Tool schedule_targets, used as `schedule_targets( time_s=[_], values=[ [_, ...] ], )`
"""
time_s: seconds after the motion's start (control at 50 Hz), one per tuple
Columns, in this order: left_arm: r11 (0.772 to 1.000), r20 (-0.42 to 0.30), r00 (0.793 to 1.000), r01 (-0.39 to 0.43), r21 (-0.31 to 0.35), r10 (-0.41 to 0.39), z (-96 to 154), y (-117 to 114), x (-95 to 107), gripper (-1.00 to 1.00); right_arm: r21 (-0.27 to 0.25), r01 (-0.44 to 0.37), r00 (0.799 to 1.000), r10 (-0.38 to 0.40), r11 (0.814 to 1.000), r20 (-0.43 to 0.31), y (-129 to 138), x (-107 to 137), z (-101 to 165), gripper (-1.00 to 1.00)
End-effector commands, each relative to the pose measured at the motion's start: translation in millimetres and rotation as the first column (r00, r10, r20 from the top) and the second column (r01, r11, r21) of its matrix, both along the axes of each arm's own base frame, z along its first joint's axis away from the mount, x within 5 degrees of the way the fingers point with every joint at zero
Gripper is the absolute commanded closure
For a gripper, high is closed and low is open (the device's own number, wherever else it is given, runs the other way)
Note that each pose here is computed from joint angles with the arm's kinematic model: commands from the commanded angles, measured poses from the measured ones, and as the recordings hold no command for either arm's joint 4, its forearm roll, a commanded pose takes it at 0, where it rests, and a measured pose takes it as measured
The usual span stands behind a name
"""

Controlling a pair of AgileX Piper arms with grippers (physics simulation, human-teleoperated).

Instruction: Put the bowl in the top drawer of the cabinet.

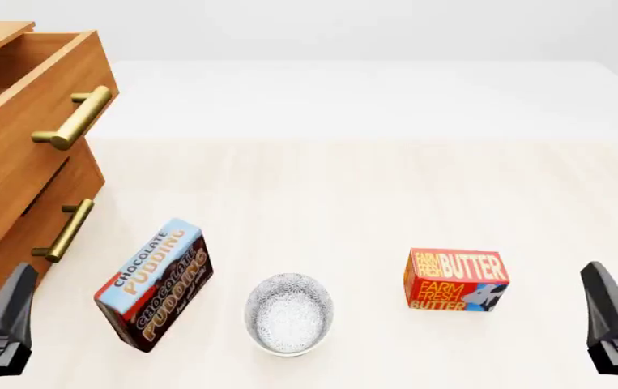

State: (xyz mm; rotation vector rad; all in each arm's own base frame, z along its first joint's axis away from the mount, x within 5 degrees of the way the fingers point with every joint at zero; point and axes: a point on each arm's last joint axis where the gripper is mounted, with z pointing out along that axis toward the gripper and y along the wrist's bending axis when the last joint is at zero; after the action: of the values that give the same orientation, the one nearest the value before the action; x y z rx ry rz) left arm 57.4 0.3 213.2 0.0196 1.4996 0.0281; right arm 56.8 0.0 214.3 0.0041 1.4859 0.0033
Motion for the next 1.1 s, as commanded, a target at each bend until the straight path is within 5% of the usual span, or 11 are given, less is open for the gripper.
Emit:
schedule_targets(
  time_s=[0.02,1.1],
  values=[
    [1.000,0.012,1.000,0.011,0.003,-0.011,2,-1,-1,-1.00,0.000,0.000,1.000,0.000,1.000,0.000,0,0,0,-1.00],
    [0.998,0.166,0.984,0.056,0.012,-0.057,88,-2,-29,-1.00,0.001,0.000,1.000,0.000,1.000,0.000,0,0,0,-1.00]
  ],
)
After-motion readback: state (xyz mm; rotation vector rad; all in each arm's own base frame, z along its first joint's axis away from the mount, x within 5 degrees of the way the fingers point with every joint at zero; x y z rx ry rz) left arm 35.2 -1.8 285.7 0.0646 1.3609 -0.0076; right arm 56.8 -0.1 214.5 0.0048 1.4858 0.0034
